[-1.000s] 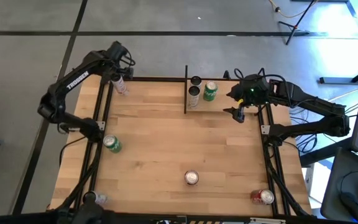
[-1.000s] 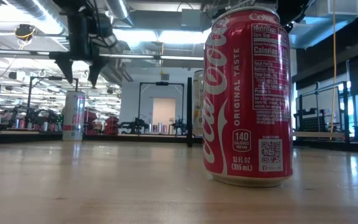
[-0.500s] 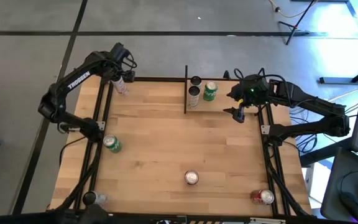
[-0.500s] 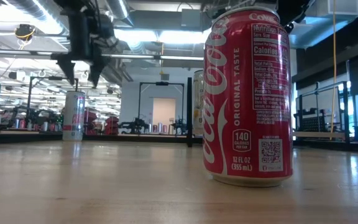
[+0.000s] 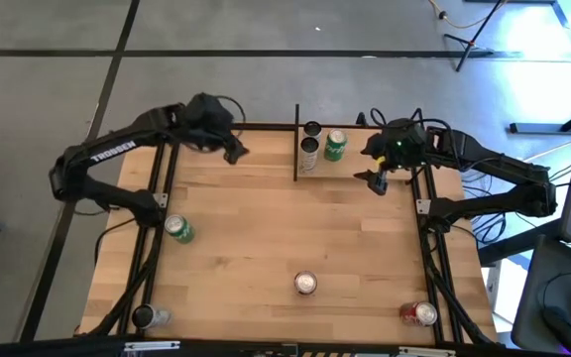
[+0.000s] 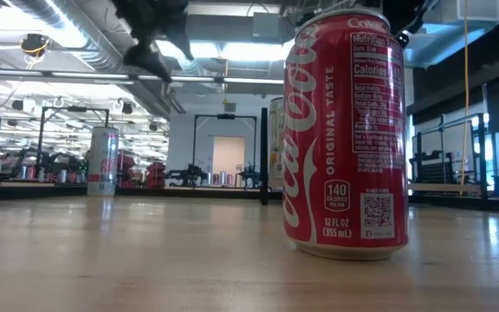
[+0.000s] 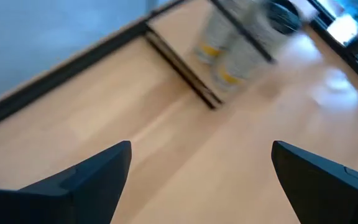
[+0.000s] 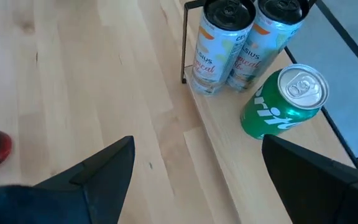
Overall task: Place canned beverage on shelf
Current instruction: Put the bottom red-white soda can on the shelf
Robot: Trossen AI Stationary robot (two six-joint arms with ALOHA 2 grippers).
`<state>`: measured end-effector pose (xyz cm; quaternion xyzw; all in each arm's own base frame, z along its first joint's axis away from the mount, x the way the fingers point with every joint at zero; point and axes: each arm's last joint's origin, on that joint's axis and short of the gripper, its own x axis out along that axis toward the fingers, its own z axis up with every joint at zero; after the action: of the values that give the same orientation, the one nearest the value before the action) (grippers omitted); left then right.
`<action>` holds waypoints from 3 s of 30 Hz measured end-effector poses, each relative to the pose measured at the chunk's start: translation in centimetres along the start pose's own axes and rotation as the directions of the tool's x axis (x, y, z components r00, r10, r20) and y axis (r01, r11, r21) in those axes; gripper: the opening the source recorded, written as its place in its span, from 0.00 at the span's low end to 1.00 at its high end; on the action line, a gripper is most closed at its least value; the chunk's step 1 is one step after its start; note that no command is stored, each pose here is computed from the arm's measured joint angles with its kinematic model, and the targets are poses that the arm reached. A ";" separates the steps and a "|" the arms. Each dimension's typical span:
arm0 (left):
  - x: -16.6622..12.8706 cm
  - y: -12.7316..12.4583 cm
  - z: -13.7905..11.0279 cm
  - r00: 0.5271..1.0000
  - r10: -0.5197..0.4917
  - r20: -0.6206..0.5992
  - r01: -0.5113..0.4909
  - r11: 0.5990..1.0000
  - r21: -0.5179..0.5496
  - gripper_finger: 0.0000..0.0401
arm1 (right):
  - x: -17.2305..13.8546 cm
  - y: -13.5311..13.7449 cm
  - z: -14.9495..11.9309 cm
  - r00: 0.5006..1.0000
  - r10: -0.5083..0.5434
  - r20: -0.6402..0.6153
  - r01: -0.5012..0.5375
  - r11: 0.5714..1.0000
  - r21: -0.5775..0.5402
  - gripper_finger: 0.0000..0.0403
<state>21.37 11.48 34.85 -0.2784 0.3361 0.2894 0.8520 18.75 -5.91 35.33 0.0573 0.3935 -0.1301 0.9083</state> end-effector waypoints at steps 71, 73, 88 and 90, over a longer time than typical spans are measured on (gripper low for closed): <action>-6.9 -17.2 -14.0 0.871 -0.482 -0.100 0.471 0.756 0.454 0.94 | -5.3 27.3 -14.4 0.596 0.121 -0.793 0.233 0.920 0.316 0.84; -6.9 -17.2 -14.0 0.870 -0.482 -0.101 0.471 0.756 0.455 0.94 | -5.2 27.5 -14.5 0.585 0.125 -0.802 0.234 0.920 0.314 0.84; -6.9 -17.2 -14.0 0.870 -0.482 -0.102 0.471 0.755 0.455 0.94 | -3.1 28.8 -16.2 0.530 0.071 -0.845 0.284 0.924 0.256 0.84; -7.0 -17.2 -14.0 0.870 -0.482 -0.102 0.472 0.755 0.456 0.94 | -2.7 29.0 -17.0 0.517 0.091 -0.851 0.265 0.929 0.260 0.84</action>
<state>23.07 -11.65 36.09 -0.1385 0.3043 -0.0236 0.9421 13.28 25.95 25.74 0.2576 0.7585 -0.2008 0.5639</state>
